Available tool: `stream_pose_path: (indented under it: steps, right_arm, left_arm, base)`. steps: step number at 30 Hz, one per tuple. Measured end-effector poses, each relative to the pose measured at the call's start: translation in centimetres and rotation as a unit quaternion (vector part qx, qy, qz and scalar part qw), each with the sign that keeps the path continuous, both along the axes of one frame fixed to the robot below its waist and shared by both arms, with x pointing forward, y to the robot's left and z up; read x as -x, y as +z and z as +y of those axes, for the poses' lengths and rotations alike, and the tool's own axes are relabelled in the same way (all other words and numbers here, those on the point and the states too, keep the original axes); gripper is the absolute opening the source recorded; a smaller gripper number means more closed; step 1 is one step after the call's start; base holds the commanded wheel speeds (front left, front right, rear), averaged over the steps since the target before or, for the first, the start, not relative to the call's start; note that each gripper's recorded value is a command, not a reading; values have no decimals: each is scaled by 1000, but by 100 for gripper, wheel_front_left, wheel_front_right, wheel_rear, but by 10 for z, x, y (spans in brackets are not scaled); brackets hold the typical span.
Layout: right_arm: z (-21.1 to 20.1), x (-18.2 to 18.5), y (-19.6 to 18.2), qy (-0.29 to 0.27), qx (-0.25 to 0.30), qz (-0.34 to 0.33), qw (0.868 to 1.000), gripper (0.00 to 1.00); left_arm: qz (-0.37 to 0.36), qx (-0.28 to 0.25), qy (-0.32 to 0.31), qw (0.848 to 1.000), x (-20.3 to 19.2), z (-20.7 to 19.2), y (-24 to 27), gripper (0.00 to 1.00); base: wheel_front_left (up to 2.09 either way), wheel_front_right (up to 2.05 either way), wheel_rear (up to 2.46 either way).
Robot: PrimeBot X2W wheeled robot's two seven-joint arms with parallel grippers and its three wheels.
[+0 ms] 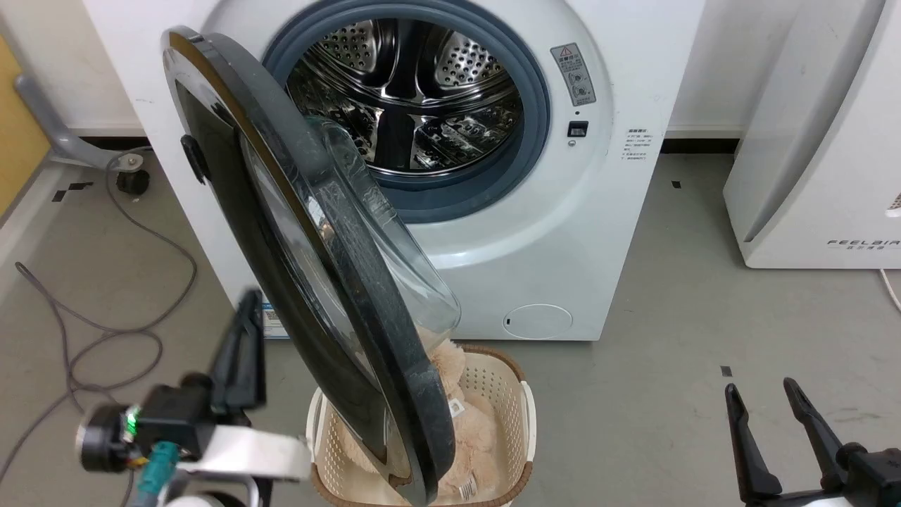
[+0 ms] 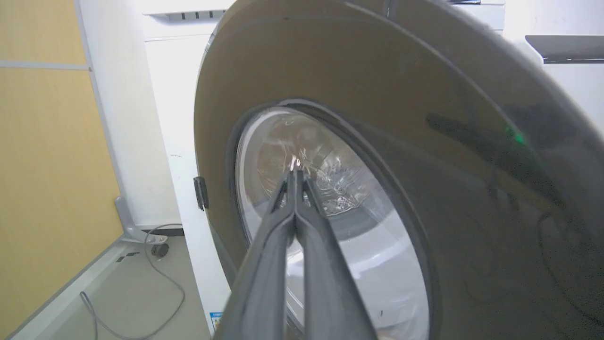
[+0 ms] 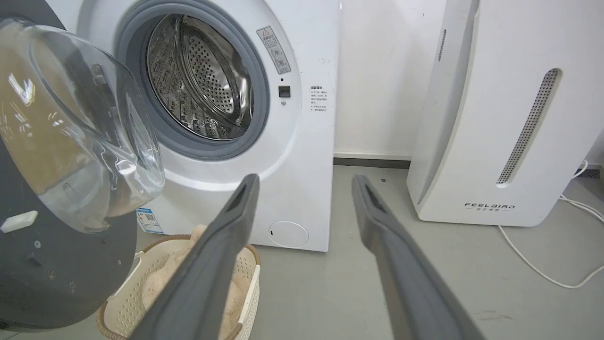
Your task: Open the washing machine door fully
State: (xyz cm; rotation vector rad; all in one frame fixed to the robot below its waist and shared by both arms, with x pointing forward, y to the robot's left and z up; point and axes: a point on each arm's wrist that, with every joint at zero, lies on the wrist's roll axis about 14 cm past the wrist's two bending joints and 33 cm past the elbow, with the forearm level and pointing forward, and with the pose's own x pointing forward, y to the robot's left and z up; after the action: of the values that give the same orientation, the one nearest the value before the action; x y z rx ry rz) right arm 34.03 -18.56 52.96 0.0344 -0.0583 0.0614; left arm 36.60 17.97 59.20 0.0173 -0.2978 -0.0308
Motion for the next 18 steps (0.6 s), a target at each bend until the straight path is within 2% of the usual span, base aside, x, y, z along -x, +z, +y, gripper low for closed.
stream_pose_path:
  steps: [5, 9, 13, 18]
  right_arm:
    - [-1, 0, -1, -1, 0, 1, 1000, 100]
    - [-1, -1, -1, -1, 0, 2, 1000, 100]
    - [-1, -2, -1, -1, 1, 2, 1000, 100]
    - [-1, -2, 0, -1, 1, 0, 1000, 100]
  left_arm:
    - [-74, -17, 0, 997, 2, -1, 52, 0]
    - [-146, -26, -3, 989, 9, -4, 100, 0]
    - [-221, -29, -9, 975, 20, -9, 147, 0]
    - [-311, -29, -24, 950, 43, -18, 200, 0]
  base:
    - [0, 0, 0]
    - [0, 0, 0]
    - [0, 0, 0]
    - [0, 0, 0]
